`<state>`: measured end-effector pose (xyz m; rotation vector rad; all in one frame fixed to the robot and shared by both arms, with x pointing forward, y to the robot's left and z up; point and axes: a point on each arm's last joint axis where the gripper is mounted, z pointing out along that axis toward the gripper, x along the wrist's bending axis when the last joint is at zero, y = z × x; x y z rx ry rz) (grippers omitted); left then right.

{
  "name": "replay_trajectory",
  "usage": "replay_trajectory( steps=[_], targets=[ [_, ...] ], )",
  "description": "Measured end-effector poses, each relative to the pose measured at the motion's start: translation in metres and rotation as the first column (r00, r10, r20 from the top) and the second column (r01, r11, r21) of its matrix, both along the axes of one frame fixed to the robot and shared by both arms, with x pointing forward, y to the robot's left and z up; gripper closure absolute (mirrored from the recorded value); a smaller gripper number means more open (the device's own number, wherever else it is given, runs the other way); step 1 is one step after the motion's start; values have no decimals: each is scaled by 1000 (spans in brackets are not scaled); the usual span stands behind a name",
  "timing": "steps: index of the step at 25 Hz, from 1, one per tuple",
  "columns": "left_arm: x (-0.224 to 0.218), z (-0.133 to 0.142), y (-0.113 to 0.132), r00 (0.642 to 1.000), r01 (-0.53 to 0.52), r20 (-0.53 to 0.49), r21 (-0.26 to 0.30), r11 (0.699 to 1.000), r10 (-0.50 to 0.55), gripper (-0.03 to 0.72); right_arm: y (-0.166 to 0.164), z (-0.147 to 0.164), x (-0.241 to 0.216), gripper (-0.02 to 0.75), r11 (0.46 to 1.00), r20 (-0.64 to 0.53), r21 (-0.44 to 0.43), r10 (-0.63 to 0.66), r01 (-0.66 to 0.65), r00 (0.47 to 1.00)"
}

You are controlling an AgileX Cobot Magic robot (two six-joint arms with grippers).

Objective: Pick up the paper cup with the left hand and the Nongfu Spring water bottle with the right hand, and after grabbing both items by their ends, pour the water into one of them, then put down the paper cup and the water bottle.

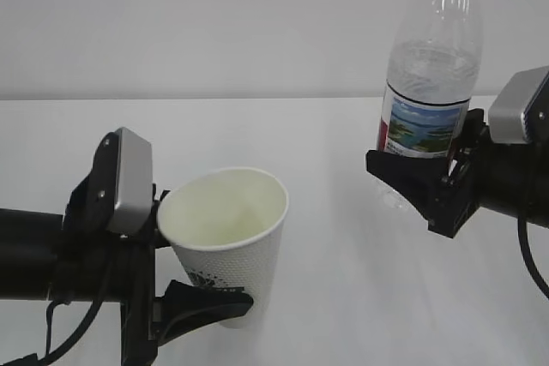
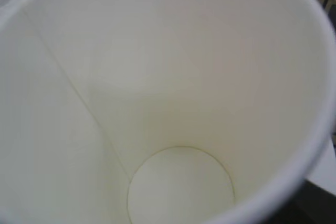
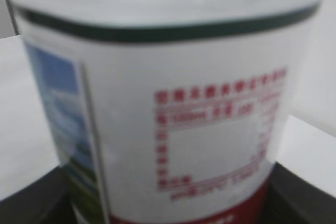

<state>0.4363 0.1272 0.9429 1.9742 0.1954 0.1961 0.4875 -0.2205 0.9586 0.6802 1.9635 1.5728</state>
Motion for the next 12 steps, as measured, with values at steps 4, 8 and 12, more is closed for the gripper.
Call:
replay_trajectory(
  steps=[4,8,12],
  targets=[
    [4,-14,-2,999,1,-46,24,1000,0,145,1,-1,-1,214,1000,-1,-12,17,-17,1000],
    [14,-14,-9,999,12,-39,11,1000,-11,145,1,-1,-2,214,999,-2,-17,27,-27,1000],
    [21,-7,-20,999,44,3,-4,999,-44,145,0,-4,-2,214,999,-21,-43,17,-18,1000]
  ],
)
